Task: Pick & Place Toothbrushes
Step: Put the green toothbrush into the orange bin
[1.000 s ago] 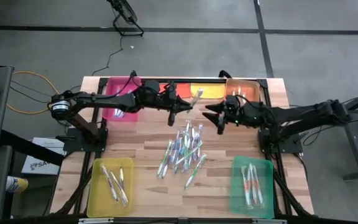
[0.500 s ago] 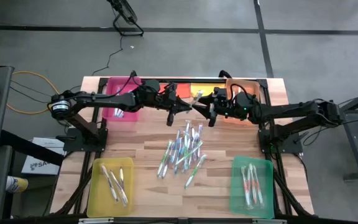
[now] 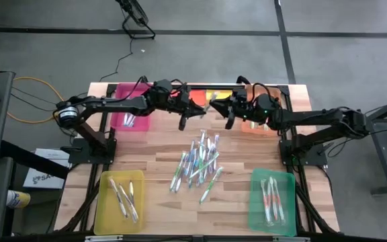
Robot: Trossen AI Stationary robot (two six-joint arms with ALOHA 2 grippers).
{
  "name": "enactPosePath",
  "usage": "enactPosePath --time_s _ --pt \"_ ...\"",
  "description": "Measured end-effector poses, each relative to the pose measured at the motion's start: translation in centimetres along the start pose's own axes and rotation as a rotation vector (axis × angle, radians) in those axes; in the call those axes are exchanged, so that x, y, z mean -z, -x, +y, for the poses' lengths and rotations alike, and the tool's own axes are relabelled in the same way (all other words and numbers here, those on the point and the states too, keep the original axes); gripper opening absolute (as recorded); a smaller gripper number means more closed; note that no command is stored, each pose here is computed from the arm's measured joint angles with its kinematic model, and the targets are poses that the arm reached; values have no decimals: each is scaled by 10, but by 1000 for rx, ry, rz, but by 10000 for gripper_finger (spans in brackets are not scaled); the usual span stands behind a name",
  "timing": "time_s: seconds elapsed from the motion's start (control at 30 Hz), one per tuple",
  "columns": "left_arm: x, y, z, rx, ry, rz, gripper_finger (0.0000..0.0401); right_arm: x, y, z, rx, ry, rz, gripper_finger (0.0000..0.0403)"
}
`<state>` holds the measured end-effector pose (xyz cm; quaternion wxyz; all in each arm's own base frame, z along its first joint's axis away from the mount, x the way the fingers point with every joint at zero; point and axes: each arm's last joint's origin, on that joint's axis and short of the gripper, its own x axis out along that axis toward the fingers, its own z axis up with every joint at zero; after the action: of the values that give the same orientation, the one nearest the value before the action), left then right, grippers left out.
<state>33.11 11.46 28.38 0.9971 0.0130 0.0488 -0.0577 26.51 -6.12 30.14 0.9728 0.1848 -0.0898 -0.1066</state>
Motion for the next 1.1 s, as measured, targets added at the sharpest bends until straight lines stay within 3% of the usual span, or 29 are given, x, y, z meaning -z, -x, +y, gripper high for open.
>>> enactPosePath --time_s 0.07,0.27,0.37,0.5,0.73,0.9,1.1 --pt "2 -3 2 21 7 1 10 0 0 -2 7 14 2 14" --pt "-2 -13 7 50 -22 -2 19 -2 0 -3 34 24 -17 13" --pt "-3 -13 7 4 -72 10 55 -3 1 -6 60 21 -24 9" --pt "-2 -9 17 -40 -99 21 133 -7 5 -8 161 17 -48 7" --pt "10 9 44 -49 -31 102 234 -15 37 -17 505 -23 27 6" --pt "19 23 60 -76 31 168 246 -15 71 -31 801 -127 83 5" --pt "20 30 69 -103 27 173 241 -9 99 -54 1062 -236 156 5"
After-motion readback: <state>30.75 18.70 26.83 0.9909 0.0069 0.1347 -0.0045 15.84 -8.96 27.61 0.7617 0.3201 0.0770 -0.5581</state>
